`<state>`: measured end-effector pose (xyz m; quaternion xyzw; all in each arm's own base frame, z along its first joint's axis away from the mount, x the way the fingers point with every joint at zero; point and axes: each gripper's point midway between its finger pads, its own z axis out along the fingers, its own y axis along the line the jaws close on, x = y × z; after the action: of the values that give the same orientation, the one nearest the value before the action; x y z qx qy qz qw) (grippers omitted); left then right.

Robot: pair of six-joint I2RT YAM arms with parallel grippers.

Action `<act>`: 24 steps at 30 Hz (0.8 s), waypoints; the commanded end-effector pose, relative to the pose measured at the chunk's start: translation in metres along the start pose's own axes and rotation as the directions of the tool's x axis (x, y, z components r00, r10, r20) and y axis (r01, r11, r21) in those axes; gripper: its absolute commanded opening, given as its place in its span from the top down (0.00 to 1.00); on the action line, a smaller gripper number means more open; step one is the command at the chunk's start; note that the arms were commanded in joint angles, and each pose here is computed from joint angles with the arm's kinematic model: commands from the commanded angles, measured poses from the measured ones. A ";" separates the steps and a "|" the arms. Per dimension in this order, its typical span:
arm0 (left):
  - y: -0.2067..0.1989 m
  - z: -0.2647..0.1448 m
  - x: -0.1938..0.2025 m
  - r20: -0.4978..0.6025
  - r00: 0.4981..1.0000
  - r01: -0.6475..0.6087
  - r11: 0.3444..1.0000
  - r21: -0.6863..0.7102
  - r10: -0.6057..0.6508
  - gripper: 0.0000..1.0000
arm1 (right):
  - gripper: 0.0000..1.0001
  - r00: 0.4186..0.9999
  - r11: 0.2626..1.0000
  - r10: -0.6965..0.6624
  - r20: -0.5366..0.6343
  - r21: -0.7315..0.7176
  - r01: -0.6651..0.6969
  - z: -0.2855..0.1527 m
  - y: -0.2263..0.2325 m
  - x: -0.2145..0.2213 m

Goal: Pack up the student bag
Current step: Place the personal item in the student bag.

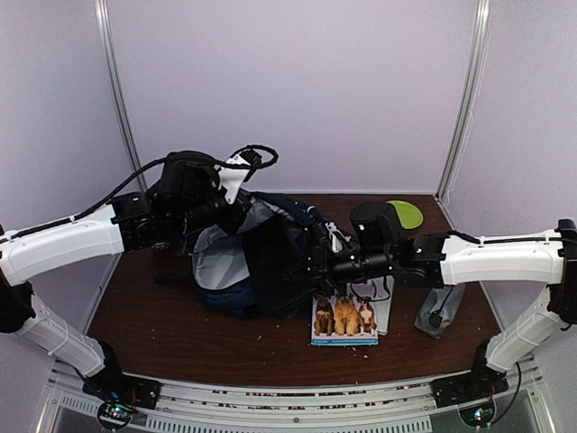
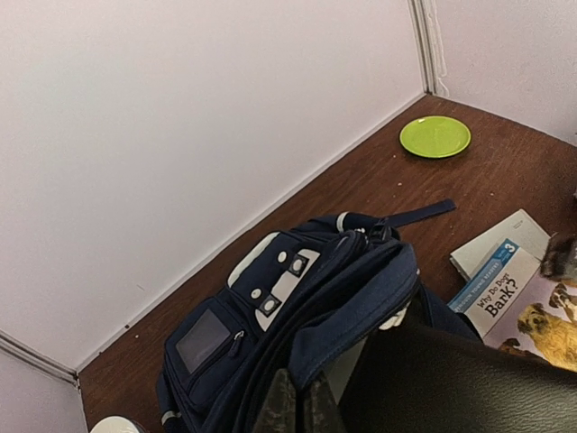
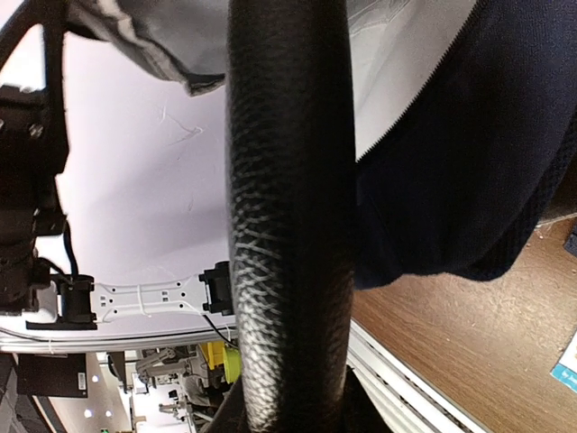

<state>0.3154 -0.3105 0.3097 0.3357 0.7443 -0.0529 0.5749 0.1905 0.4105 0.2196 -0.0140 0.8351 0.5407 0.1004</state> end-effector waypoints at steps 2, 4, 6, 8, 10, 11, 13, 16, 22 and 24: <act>0.009 -0.045 -0.082 0.293 0.949 0.109 0.993 0.032 -0.114 1.00 | 1.00 0.997 0.993 0.046 0.055 -0.107 -0.040 0.028 0.027 -0.026; 0.004 -0.049 -0.082 0.295 0.948 0.113 0.992 0.053 -0.123 1.00 | 1.00 0.993 0.993 0.083 0.082 -0.092 -0.076 0.041 0.018 -0.037; -0.001 -0.050 -0.082 0.288 0.948 0.116 0.990 0.076 -0.133 1.00 | 1.00 0.986 0.992 0.107 0.129 -0.082 -0.097 0.048 0.013 -0.050; -0.007 -0.050 -0.079 0.276 0.951 0.120 0.988 0.097 -0.143 1.00 | 1.00 0.974 0.989 0.137 0.179 -0.072 -0.126 0.057 0.004 -0.063; -0.010 -0.050 -0.077 0.262 0.952 0.133 0.985 0.112 -0.159 1.00 | 1.00 0.959 0.985 0.164 0.230 -0.092 -0.146 0.061 0.000 -0.075; -0.012 -0.051 -0.076 0.257 0.952 0.141 0.983 0.121 -0.168 1.00 | 1.00 0.949 0.983 0.175 0.262 -0.099 -0.154 0.063 -0.003 -0.082; -0.014 -0.052 -0.073 0.243 0.953 0.151 0.980 0.133 -0.180 1.00 | 1.00 0.934 0.981 0.188 0.303 -0.097 -0.166 0.069 -0.010 -0.093; -0.017 -0.054 -0.071 0.231 0.955 0.156 0.976 0.151 -0.189 1.00 | 1.00 0.924 0.976 0.213 0.316 -0.120 -0.184 0.084 -0.016 -0.105; -0.025 -0.052 -0.064 0.203 0.959 0.161 0.970 0.180 -0.197 1.00 | 1.00 0.889 0.958 0.276 0.367 -0.178 -0.224 0.109 -0.027 -0.132; -0.027 -0.048 -0.059 0.188 0.962 0.167 0.970 0.179 -0.200 1.00 | 0.96 0.880 0.956 0.284 0.381 -0.189 -0.226 0.113 -0.031 -0.140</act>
<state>0.2773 -0.3259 0.3051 0.3468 0.7536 -0.1214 0.5450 0.3052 0.4830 0.1268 0.1731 0.8164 0.5337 0.1366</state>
